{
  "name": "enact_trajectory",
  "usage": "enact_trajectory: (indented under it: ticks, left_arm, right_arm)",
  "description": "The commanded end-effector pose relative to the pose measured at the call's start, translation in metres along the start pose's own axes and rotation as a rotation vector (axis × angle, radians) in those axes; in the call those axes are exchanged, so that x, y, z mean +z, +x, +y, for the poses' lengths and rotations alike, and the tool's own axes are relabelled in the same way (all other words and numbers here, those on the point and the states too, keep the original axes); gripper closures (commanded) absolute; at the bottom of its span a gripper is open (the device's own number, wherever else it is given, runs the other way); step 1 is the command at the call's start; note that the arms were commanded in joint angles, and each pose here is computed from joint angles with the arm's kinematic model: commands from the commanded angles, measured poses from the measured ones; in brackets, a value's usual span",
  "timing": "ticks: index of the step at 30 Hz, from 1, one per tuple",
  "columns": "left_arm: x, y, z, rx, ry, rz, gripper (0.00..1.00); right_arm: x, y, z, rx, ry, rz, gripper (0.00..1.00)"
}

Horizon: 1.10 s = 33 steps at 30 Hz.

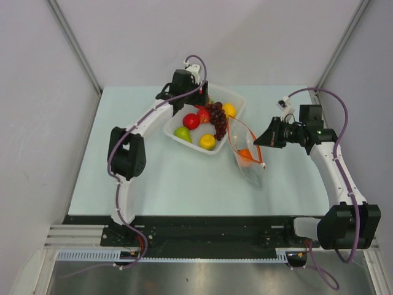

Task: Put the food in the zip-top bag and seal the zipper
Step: Pick up the fake fruit from the bin, then place the fake fruit in the zipper food storage bag.

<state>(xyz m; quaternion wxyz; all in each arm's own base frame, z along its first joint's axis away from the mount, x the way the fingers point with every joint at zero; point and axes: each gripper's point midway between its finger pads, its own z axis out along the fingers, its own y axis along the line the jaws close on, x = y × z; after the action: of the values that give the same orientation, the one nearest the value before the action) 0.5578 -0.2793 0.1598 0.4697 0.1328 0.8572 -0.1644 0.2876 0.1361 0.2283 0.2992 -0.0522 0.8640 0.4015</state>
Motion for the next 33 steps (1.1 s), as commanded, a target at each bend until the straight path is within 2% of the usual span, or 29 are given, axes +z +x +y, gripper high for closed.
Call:
enact_trajectory:
  ticks: [1,7,10,17,26,29,30,31,32,33]
  left_arm:
    - [-0.115,-0.094,-0.065,-0.002,0.195,-0.229,0.42]
    - [-0.196,-0.077,-0.152,0.12,0.377,-0.268,0.41]
    - [-0.217,-0.061,-0.192,0.168,0.459,-0.247,0.41]
    - [-0.228,-0.001,-0.256,0.226,0.588,-0.137,0.41]
    - [-0.217,0.075,-0.283,0.251,0.622,0.068,0.37]
    - [-0.212,0.087,-0.288,0.252,0.638,0.14,0.27]
    - [-0.211,0.081,-0.292,0.257,0.643,0.135,0.14]
    - [-0.213,0.082,-0.29,0.271,0.639,0.152,0.06]
    - [-0.215,0.079,-0.291,0.281,0.645,0.149,0.0]
    - [-0.219,0.068,-0.295,0.291,0.655,0.127,0.0]
  right_arm:
    - [-0.005,-0.009,0.007,-0.05,-0.017,-0.042,1.0]
    - [-0.013,-0.012,0.007,-0.084,0.026,-0.064,1.0]
    - [-0.016,-0.012,0.006,-0.09,0.049,-0.072,1.0]
    - [-0.022,-0.014,0.011,-0.096,0.056,-0.083,1.0]
    - [-0.03,-0.014,0.005,-0.068,0.063,-0.09,1.0]
    - [-0.033,-0.016,0.004,-0.064,0.051,-0.096,1.0]
    - [-0.035,-0.017,0.001,-0.063,0.055,-0.101,1.0]
    - [-0.036,-0.017,0.001,-0.063,0.055,-0.102,1.0]
    - [-0.037,-0.016,0.0,-0.064,0.05,-0.102,1.0]
    - [-0.038,-0.016,-0.001,-0.07,0.053,-0.1,1.0]
